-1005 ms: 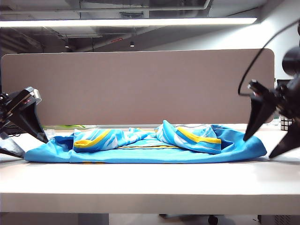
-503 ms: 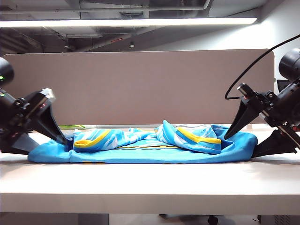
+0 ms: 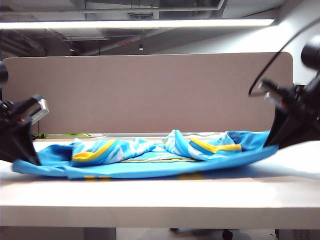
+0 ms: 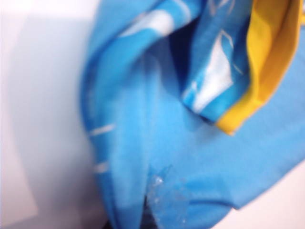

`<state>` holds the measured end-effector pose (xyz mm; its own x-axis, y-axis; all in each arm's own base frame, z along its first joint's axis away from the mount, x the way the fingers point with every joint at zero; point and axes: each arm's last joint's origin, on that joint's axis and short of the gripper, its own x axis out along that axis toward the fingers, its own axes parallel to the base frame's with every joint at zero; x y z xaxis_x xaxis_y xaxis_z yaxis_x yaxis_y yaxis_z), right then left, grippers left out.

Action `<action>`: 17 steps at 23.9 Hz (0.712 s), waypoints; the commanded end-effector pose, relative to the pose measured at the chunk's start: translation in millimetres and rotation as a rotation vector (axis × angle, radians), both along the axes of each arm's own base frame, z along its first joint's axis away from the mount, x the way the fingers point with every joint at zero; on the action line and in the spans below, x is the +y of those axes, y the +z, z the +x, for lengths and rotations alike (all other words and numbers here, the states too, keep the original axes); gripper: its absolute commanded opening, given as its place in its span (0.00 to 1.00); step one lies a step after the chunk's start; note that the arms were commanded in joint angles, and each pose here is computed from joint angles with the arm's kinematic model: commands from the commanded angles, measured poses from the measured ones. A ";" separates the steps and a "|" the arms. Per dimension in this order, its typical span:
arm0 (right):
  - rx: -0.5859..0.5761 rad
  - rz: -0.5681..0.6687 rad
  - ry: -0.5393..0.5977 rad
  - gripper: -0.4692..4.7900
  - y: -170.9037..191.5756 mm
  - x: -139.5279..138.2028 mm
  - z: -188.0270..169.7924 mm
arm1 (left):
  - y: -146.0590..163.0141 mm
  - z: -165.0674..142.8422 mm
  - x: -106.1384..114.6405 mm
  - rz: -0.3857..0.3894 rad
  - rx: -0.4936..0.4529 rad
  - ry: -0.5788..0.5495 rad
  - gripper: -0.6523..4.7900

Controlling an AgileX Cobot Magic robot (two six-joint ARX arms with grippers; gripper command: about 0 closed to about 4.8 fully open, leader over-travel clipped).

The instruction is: Fold the bottom side of the soccer jersey horizontally towards the center, about one-third of the way, then fold the sleeve back towards the center, creating a straight line along the edge of the the soccer jersey, and finally fold the bottom of the soccer jersey up towards the top, creating a neat rectangle.

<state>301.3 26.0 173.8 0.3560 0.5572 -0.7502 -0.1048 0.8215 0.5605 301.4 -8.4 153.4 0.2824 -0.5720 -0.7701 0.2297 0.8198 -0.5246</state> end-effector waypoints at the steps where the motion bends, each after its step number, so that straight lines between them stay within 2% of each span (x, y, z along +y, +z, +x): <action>1: -0.023 -0.017 0.042 0.09 20.7 -0.5 -22.5 | 9.5 -29.4 -1.4 0.072 0.094 -0.059 0.11; 3: -0.036 -0.013 0.044 0.09 32.8 -0.9 -39.5 | 18.2 -51.5 -4.1 0.071 0.115 -0.073 0.11; 5: -0.058 -0.016 0.048 0.09 50.7 -2.1 -74.4 | 33.7 -89.7 -7.3 0.076 0.108 -0.088 0.11; 9: -0.084 -0.023 0.044 0.09 64.9 -3.9 -112.2 | 59.3 -124.1 -5.4 0.169 0.068 -0.075 0.11; 10: -0.096 -0.030 0.040 0.09 67.9 -4.4 -121.3 | 66.5 -131.6 -5.0 0.184 0.037 -0.068 0.11; 13: -0.190 -0.050 -0.012 0.09 81.6 -6.0 -142.5 | 89.8 -147.4 -3.1 0.205 -0.140 -0.006 0.11; 17: -0.292 -0.024 -0.074 0.09 90.3 -7.2 -131.6 | 103.8 -134.4 -3.3 0.179 -0.282 0.042 0.11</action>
